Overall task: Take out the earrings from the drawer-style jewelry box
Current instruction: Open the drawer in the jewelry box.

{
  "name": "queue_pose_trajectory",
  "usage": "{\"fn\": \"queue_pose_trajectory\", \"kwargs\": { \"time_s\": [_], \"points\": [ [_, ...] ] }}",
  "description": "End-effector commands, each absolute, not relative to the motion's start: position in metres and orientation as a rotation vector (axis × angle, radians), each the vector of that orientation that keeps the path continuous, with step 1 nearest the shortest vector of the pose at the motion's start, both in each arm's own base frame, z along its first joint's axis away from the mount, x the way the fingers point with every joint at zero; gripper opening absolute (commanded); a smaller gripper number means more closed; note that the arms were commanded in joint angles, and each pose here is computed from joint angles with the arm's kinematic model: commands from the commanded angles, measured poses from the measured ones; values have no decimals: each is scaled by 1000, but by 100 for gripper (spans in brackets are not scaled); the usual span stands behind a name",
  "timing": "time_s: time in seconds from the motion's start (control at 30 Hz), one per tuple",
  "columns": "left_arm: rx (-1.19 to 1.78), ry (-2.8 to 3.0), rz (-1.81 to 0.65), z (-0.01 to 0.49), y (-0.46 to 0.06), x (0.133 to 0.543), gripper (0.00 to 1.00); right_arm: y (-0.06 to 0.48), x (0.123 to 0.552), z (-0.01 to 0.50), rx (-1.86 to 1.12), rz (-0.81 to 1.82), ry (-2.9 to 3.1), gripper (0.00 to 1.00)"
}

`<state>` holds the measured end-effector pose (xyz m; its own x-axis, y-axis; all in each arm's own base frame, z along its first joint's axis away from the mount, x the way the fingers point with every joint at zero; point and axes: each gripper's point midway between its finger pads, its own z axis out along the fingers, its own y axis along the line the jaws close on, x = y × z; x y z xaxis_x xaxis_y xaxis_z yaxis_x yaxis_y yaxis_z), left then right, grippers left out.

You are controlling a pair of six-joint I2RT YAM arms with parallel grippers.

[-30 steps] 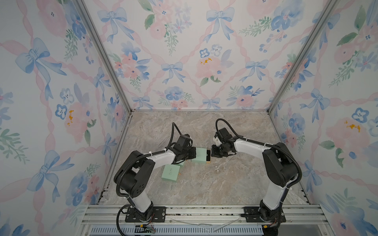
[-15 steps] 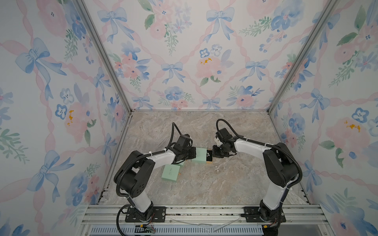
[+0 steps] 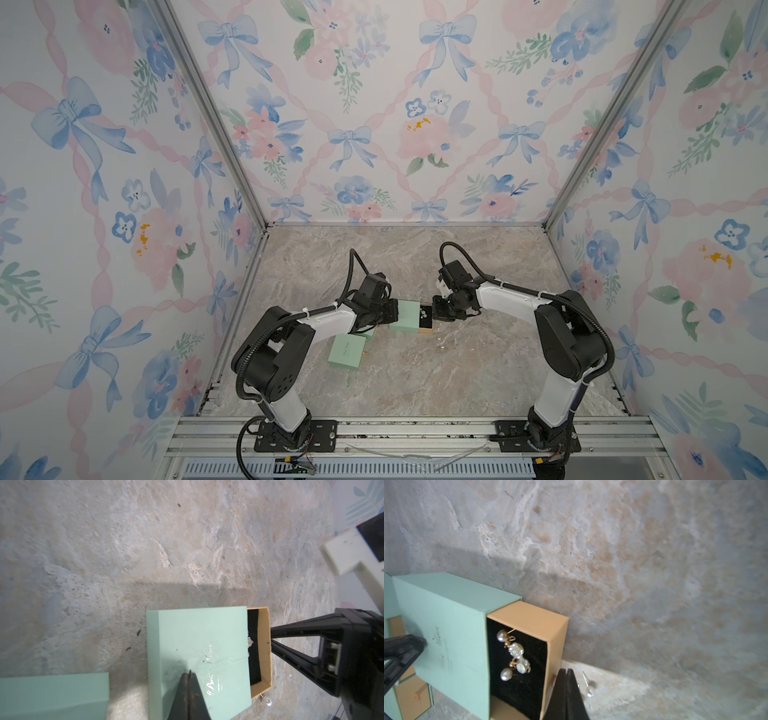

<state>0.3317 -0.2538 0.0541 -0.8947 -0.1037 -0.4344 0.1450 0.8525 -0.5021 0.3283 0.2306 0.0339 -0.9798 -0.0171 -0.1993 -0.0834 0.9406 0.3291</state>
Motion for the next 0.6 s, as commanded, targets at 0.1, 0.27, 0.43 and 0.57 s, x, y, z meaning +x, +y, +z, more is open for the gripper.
{"fn": "queue_pose_trajectory", "kwargs": {
  "time_s": [0.1, 0.27, 0.43, 0.57],
  "points": [
    [15, 2698, -595, 23, -232, 316, 0, 219, 329, 42, -63, 439, 2906, 0],
    [15, 2702, -592, 22, -232, 316, 0, 220, 328, 44, -71, 448, 2905, 0],
    [15, 2700, -593, 23, -232, 317, 0, 225, 330, 49, -83, 495, 2881, 4],
    [12, 2702, -593, 22, -232, 316, 0, 229, 335, 57, -98, 528, 2845, 17]
  ]
}}
